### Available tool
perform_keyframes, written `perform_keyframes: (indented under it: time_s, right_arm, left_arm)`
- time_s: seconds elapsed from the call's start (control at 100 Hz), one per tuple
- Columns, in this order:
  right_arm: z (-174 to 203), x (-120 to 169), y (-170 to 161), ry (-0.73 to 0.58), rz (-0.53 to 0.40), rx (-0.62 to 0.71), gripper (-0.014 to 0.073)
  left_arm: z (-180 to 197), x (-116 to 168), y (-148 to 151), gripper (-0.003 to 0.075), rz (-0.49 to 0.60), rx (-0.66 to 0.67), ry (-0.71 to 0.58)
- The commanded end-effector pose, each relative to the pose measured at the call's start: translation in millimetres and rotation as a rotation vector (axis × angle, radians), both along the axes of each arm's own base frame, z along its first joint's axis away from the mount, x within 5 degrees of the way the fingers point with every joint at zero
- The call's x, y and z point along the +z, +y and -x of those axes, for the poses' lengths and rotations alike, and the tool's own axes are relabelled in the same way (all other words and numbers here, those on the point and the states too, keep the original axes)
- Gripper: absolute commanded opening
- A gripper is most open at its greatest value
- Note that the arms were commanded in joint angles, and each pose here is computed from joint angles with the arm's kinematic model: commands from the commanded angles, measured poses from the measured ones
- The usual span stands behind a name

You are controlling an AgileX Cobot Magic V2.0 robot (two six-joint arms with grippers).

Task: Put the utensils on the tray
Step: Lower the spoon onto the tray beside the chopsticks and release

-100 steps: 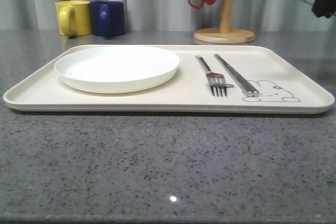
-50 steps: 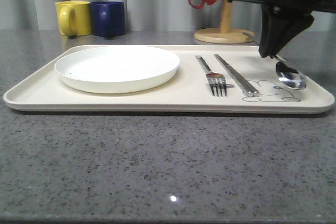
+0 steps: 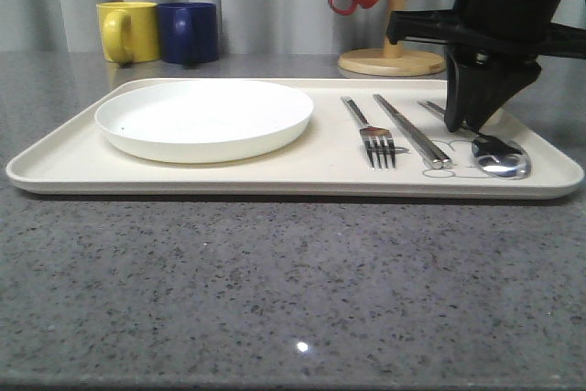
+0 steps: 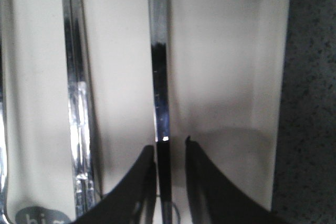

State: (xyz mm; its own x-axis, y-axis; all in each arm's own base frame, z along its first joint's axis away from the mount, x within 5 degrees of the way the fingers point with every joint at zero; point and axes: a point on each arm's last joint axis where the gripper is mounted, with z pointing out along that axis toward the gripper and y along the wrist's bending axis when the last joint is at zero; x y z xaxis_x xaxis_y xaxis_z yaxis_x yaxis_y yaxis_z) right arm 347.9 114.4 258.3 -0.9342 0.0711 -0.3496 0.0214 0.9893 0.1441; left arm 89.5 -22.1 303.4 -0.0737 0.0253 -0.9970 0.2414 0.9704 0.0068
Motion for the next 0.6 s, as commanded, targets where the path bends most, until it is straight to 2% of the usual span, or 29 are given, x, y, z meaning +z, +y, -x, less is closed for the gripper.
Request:
perform_keyframes:
  time_s: [0.0, 0.08, 0.26, 0.47, 0.59]
  right_arm:
    - [2, 28, -2, -0.106, -0.02, 0.004, 0.0291]
    - [3, 37, -3, -0.141, -0.031, 0.003, 0.0331]
    - [16, 70, -14, -0.255, -0.03, 0.002, 0.0332]
    - [42, 105, -51, -0.359, -0.007, -0.034, 0.0332]
    - [67, 113, -72, -0.404, 0.011, -0.07, 0.0332]
  left_arm:
    - [0, 16, 2, -0.0018, 0.026, 0.023, -0.092]
    - [0, 16, 2, -0.0018, 0.026, 0.023, -0.092]
    - [0, 16, 2, -0.0018, 0.026, 0.023, -0.092]
    - [0, 16, 2, -0.0018, 0.026, 0.023, -0.092]
    - [0, 16, 2, -0.0018, 0.026, 0.023, -0.092]
